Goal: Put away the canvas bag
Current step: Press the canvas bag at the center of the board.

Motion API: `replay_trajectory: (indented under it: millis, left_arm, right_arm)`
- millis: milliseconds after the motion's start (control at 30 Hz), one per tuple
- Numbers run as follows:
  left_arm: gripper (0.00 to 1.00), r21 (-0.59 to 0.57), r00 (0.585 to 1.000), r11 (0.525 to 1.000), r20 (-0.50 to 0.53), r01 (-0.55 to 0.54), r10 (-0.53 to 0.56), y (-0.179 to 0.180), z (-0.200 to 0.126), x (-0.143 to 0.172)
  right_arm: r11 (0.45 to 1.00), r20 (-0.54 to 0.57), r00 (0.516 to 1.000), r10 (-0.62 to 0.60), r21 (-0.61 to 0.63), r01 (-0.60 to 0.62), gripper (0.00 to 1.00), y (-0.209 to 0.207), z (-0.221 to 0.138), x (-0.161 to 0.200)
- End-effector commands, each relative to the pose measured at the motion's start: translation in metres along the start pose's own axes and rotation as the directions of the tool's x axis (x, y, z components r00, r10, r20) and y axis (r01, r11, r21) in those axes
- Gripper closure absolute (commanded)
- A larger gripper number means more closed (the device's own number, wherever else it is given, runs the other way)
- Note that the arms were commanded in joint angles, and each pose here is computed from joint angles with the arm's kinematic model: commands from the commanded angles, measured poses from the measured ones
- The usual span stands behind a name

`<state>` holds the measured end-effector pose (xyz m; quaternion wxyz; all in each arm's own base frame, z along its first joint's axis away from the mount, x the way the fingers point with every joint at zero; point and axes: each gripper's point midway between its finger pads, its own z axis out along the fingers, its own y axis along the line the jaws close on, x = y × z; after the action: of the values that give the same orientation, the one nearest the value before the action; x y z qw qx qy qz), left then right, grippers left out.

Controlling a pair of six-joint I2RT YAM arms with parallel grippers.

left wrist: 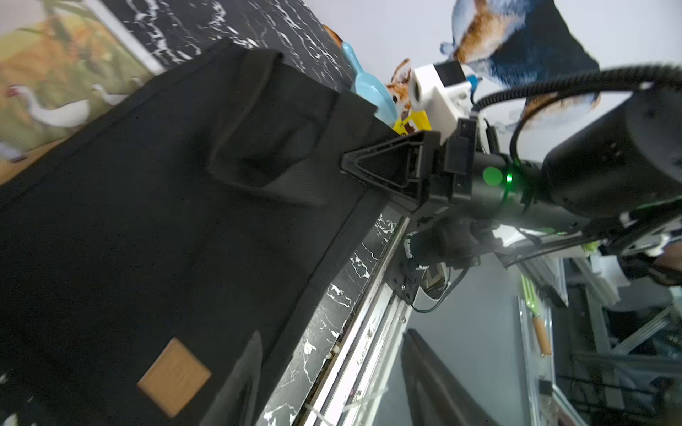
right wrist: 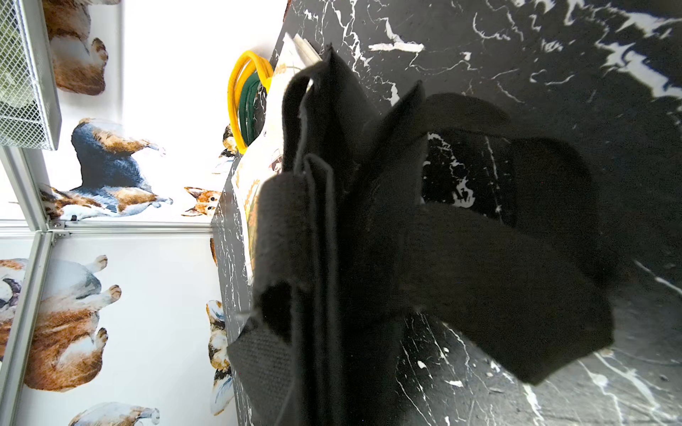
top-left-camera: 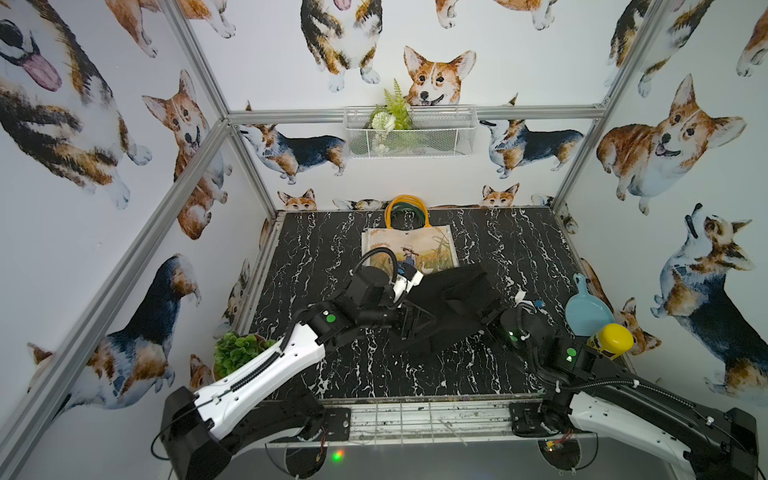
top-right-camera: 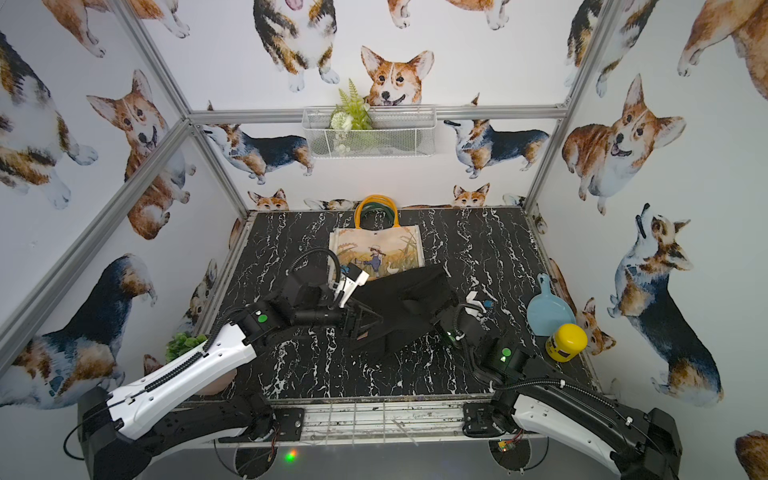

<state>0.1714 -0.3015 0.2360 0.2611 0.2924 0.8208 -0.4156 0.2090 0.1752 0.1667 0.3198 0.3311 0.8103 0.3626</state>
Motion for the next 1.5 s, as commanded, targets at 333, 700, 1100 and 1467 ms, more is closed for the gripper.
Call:
replay_trajectory:
  millis: [333,700,1100,1467]
  left_arm:
    - [0.38,-0.178,0.935,0.923,-0.163,-0.342,0.315,-0.019,0.093,0.018]
    - [0.38,-0.149,0.958,0.95,-0.123,-0.274,0.257,-0.019,0.092,0.03]
    - [0.39,-0.041,0.97,0.974,-0.099,-0.225,0.22,-0.045,0.119,0.03]
    - [0.39,-0.055,0.967,0.972,-0.125,-0.23,0.222,-0.046,0.126,0.044]
  right_arm:
    - [0.977,0.008,0.98,0.197,-0.082,-0.196,1.0,0.021,-0.019,-0.003]
    - [0.976,-0.038,0.99,0.139,-0.165,-0.144,0.45,0.033,-0.017,0.005]
    - [0.972,-0.052,0.988,0.147,-0.176,-0.154,0.59,0.039,-0.017,0.007]
    - [0.969,-0.066,0.985,0.161,-0.18,-0.171,1.0,0.039,-0.017,0.009]
